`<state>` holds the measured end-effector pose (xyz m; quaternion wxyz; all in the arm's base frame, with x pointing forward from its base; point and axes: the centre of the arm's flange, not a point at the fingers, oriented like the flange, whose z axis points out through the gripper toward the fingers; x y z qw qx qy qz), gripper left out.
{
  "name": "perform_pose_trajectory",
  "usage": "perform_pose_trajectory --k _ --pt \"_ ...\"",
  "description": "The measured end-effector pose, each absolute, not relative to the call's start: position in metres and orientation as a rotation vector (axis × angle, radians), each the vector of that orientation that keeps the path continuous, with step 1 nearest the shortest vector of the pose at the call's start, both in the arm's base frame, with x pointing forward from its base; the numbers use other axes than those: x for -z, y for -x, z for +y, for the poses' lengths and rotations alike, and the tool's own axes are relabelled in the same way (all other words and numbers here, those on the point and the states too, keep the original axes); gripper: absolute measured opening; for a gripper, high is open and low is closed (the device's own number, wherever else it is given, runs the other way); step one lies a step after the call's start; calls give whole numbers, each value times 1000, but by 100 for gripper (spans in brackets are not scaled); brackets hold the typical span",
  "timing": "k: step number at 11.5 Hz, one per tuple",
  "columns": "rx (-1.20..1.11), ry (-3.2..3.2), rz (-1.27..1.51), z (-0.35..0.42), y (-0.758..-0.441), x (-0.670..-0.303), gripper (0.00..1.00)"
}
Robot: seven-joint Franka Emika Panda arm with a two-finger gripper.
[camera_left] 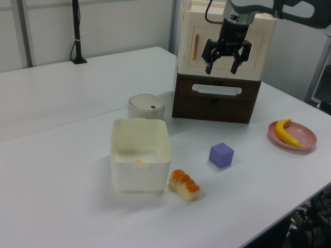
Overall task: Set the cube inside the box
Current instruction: 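Move the gripper down toward the purple cube and open it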
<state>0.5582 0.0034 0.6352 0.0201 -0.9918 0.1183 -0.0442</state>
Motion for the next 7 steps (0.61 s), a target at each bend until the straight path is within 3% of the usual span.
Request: perform_pose_trajectory --k 7 --pt "132 3033 254 -1 -558 -636 100"
